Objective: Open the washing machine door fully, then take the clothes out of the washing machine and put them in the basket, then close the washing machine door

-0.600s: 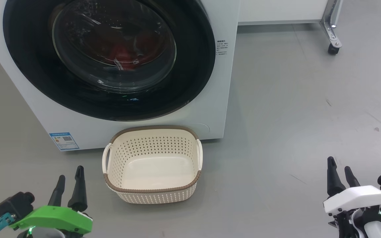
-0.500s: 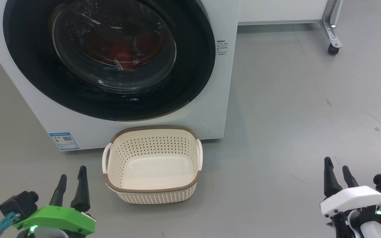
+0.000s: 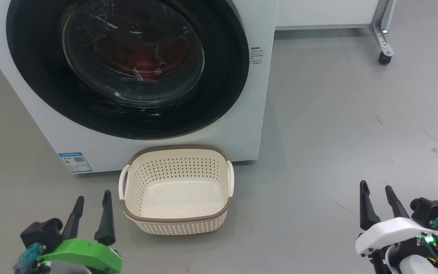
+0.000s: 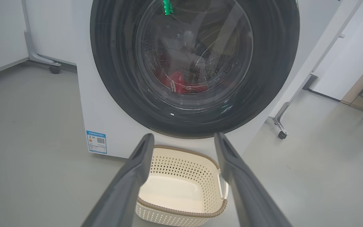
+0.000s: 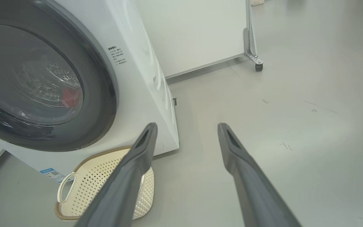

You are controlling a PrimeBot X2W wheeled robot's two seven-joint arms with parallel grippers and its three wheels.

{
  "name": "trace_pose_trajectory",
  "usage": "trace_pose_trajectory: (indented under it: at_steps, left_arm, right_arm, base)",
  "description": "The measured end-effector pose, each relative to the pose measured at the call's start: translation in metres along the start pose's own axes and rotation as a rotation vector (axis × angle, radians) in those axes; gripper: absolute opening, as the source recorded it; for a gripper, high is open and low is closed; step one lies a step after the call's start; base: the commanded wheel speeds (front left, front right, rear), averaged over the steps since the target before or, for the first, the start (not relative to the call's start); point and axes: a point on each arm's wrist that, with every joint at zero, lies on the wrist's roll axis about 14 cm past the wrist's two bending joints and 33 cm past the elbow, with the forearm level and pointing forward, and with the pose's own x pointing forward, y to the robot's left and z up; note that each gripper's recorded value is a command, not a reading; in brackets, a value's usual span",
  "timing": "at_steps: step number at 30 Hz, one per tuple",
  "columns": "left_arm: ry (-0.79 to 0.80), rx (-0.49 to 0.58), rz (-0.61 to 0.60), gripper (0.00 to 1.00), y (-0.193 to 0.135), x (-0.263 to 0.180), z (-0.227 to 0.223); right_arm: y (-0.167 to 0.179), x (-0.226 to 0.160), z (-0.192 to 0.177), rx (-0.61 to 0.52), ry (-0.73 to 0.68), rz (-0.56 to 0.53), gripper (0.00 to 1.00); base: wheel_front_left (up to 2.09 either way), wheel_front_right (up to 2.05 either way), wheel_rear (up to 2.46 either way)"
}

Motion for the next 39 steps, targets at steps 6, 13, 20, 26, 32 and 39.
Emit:
trace_pose_trajectory:
  at_steps: [6, 13, 20, 26, 32, 39]
  left_arm:
    - [-0.017, 0.073, 0.0, 1.0, -0.001, 0.0, 0.001]
    - [-0.034, 0.156, -0.011, 1.0, -0.004, -0.001, 0.002]
    - [-0.05, 0.241, -0.034, 1.0, -0.009, -0.002, 0.001]
    - [-0.058, 0.314, -0.048, 1.0, -0.011, -0.003, 0.0]
    - [-0.045, 0.32, -0.04, 1.0, -0.009, -0.003, -0.005]
    - [-0.037, 0.317, -0.029, 1.0, -0.006, -0.004, -0.007]
  right_arm:
    - [0.007, 0.0, 0.0, -0.088, -0.014, 0.023, 1.0]
    - [0.017, -0.001, 0.001, -0.183, -0.04, 0.056, 1.0]
    - [0.027, -0.001, 0.002, -0.278, -0.065, 0.086, 1.0]
    - [0.034, -0.003, 0.003, -0.357, -0.087, 0.112, 1.0]
    - [0.034, -0.003, 0.003, -0.358, -0.089, 0.11, 1.0]
    - [0.028, -0.003, 0.005, -0.35, -0.097, 0.083, 1.0]
  base:
    - [0.0, 0.0, 0.0]
    - [0.0, 0.0, 0.0]
    - [0.0, 0.0, 0.0]
    - [0.0, 0.0, 0.0]
    - [0.0, 0.0, 0.0]
    - [0.0, 0.0, 0.0]
